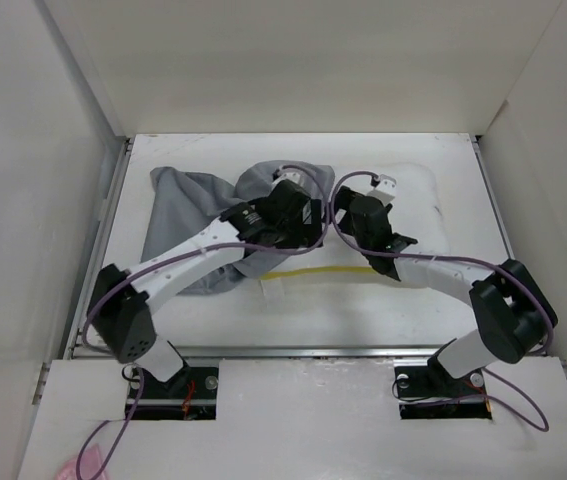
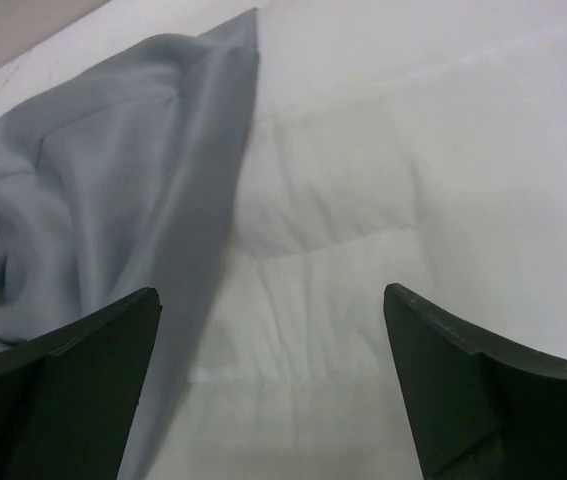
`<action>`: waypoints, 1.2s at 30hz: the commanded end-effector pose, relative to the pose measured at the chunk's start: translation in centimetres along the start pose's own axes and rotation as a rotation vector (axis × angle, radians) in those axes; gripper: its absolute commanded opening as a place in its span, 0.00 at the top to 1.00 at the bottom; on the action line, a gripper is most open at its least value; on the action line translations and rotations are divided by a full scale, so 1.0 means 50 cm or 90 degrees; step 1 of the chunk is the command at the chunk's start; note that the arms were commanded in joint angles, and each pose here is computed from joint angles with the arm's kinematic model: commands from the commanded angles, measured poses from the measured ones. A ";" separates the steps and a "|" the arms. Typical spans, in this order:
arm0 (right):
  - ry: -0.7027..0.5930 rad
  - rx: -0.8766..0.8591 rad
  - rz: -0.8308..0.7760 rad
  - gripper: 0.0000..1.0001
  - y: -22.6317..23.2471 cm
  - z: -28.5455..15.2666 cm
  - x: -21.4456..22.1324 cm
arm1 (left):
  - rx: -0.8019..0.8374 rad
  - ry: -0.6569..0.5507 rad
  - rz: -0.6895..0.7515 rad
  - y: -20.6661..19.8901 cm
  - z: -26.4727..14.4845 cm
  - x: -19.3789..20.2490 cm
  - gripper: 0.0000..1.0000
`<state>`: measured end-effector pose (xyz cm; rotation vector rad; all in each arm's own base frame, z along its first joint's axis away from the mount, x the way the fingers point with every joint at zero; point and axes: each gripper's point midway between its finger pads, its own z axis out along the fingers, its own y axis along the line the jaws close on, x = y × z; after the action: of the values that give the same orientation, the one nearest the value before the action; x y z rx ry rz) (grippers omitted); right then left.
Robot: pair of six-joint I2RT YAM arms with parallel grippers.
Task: Put the pillow into the pillowcase
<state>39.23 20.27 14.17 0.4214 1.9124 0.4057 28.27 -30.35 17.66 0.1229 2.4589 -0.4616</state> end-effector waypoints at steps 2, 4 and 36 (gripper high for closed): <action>0.009 -0.033 -0.120 0.00 0.049 -0.011 -0.039 | -0.038 -0.071 -0.118 0.070 -0.100 0.019 0.00; 0.038 -0.078 -0.217 0.00 0.070 -0.035 -0.022 | -0.053 -0.069 -0.154 0.119 -0.124 0.068 0.00; -0.102 -0.030 -0.447 1.00 0.243 -0.138 0.067 | -0.057 -0.126 -0.227 0.243 -0.057 0.192 0.03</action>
<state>30.75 30.94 12.79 -0.4784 1.8947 -0.1291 19.67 -17.98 11.11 -0.4232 2.3516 -0.4992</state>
